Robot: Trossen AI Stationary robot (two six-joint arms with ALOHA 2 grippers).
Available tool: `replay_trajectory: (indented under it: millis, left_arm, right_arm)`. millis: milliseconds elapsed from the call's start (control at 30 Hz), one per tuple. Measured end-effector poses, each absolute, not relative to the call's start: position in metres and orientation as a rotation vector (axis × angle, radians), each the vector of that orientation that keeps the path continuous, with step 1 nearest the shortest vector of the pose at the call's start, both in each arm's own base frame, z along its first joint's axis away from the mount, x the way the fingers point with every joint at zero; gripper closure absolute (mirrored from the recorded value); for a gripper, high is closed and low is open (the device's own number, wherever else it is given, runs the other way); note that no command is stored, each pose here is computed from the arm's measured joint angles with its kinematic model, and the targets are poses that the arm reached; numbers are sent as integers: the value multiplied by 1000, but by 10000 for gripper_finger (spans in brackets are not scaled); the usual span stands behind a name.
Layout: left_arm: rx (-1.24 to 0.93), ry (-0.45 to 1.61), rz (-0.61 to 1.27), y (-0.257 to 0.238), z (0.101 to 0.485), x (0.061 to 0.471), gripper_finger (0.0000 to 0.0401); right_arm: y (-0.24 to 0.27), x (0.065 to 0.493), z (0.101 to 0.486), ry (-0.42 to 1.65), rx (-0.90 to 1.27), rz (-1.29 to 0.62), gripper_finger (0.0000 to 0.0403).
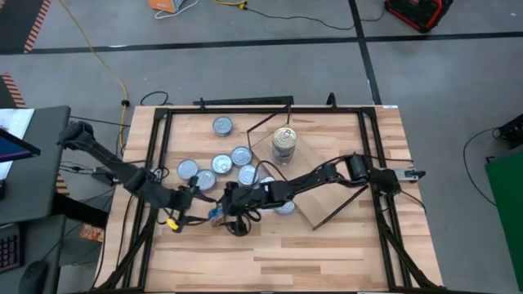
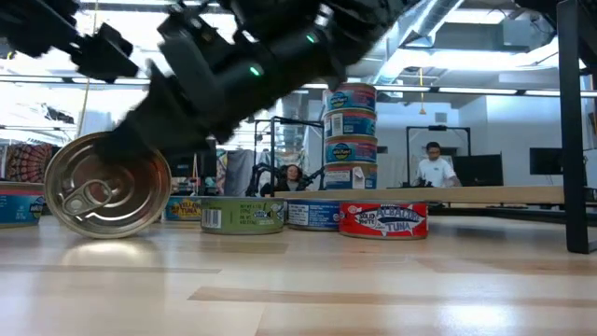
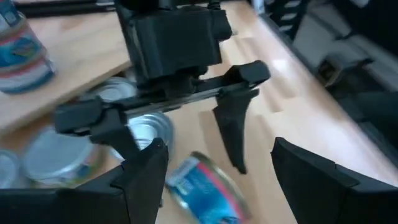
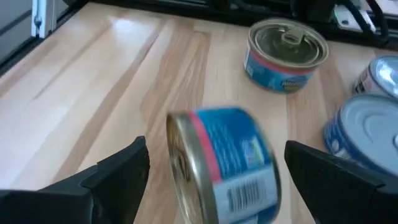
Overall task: Stack canned seafood by type on shelf
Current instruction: Stack the blue tuna can on top of the blue tuna can on the shelf
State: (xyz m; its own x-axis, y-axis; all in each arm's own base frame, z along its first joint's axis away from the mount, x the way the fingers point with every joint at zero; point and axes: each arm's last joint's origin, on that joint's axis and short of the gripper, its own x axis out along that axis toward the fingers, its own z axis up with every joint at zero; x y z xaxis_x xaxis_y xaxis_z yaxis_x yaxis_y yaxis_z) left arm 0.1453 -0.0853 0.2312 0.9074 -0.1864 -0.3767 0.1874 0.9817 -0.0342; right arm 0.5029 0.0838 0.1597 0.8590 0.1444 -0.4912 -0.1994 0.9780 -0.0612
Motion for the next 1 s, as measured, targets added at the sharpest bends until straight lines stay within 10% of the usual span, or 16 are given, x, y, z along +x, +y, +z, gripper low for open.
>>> replay_trajectory:
  millis: [400,833,1000]
  left_arm:
    - [-71,405,-271,-87,235,130,124]
    - [-51,413,-247,-88,233,132,124]
    - [-39,417,-231,-87,233,132,124]
  right_arm:
    - [75,510,170,624,-95,242,23]
    - [76,509,153,682,-95,245,191]
    - [69,499,177,727,-95,234,195]
